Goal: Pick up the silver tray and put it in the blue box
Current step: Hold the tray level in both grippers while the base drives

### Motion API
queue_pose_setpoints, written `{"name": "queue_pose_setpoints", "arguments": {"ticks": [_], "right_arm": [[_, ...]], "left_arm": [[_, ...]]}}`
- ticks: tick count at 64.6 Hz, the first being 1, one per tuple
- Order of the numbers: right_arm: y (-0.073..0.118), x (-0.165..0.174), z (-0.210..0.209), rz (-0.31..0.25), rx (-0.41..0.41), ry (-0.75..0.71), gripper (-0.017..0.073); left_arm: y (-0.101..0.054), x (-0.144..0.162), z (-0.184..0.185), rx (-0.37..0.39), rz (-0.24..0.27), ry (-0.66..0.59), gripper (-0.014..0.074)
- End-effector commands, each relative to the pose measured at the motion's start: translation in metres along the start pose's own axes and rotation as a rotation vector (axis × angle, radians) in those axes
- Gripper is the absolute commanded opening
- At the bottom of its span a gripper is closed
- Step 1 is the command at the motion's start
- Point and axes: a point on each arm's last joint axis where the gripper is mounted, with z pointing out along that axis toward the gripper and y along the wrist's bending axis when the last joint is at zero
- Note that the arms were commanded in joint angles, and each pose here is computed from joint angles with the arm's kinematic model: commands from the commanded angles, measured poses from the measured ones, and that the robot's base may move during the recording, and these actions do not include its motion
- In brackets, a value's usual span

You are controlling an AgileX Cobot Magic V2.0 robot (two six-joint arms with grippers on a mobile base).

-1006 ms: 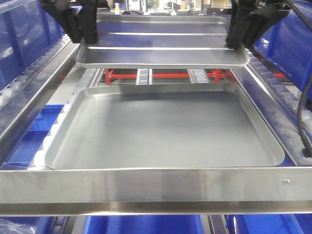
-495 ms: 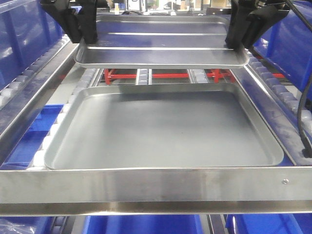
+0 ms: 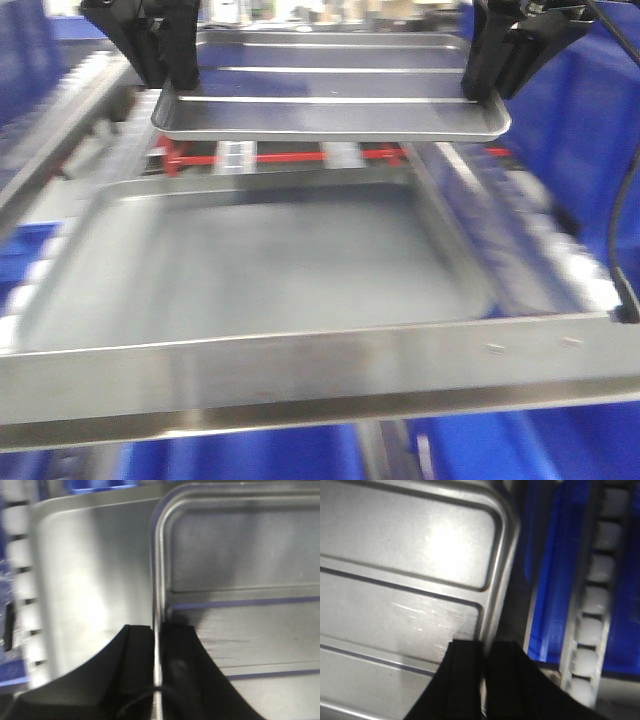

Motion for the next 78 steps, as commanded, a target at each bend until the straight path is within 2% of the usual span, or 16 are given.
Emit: {"name": "queue_pose_setpoints", "arguments": {"ticks": [1, 78], "right_arm": [[0.007, -0.012, -0.0286, -0.014, -0.044, -0.124, 0.0057], [0.007, -0.012, -0.0286, -0.014, -0.044, -0.124, 0.0057]], "left_arm": [[-0.0054, -0.0103, -0.0323, 0.082, -0.014, -0.128, 0.001], [-0.0054, -0.0103, -0.0323, 0.082, -0.014, -0.128, 0.001]]}}
